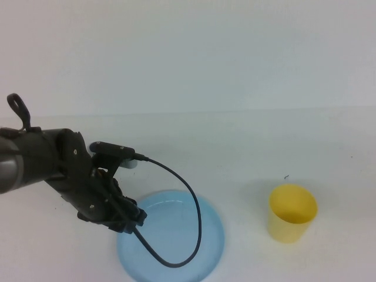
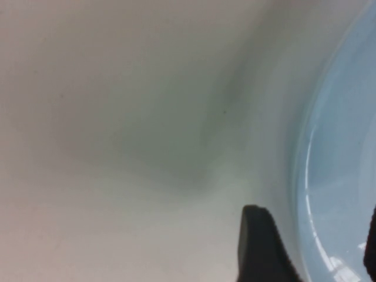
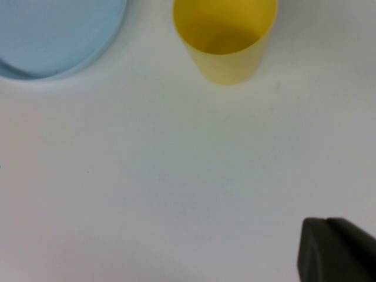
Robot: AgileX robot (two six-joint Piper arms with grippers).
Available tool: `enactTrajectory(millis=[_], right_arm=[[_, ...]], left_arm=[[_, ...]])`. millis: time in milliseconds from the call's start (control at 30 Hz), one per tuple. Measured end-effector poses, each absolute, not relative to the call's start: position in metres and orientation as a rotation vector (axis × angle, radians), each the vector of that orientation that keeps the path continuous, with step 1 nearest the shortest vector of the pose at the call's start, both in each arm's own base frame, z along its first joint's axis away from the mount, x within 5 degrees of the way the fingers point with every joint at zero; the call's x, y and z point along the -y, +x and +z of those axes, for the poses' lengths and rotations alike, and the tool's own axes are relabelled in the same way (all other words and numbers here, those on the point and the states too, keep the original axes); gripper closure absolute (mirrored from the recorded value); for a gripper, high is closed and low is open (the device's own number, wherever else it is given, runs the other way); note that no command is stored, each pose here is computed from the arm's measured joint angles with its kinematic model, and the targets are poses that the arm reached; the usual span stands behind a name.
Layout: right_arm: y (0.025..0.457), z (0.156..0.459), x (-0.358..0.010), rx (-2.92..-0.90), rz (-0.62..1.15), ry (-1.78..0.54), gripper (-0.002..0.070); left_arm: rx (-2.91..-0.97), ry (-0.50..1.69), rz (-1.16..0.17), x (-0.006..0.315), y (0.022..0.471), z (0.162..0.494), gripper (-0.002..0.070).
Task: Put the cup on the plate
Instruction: Pick up the plate from the table
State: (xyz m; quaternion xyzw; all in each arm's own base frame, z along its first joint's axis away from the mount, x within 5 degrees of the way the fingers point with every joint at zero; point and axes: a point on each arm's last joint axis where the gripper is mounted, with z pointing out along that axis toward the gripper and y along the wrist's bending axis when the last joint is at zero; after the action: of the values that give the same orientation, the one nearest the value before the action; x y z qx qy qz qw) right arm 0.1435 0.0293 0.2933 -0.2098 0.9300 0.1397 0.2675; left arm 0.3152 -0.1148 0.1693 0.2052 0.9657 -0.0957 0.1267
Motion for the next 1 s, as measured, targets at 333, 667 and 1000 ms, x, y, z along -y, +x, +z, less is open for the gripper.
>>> enactTrajectory(millis=[333,667,1000], right_arm=[[0.144,0.293,-0.029,-2.509,0.379,-0.565,0.0676],[0.144,0.293,-0.029,-2.509,0.379,-0.565,0.0676],[0.144,0.293,-0.029,-2.509,0.379,-0.565,0.0676]], left_arm=[[-2.850,0.615,-0.278,0.115,0.316,0.157,0.0321],[-2.852,0.603,-0.291,0.116,0.316,0.156,0.0459],[-2.809,0.667,-0.270,0.116,0.319,0.156,0.0660]])
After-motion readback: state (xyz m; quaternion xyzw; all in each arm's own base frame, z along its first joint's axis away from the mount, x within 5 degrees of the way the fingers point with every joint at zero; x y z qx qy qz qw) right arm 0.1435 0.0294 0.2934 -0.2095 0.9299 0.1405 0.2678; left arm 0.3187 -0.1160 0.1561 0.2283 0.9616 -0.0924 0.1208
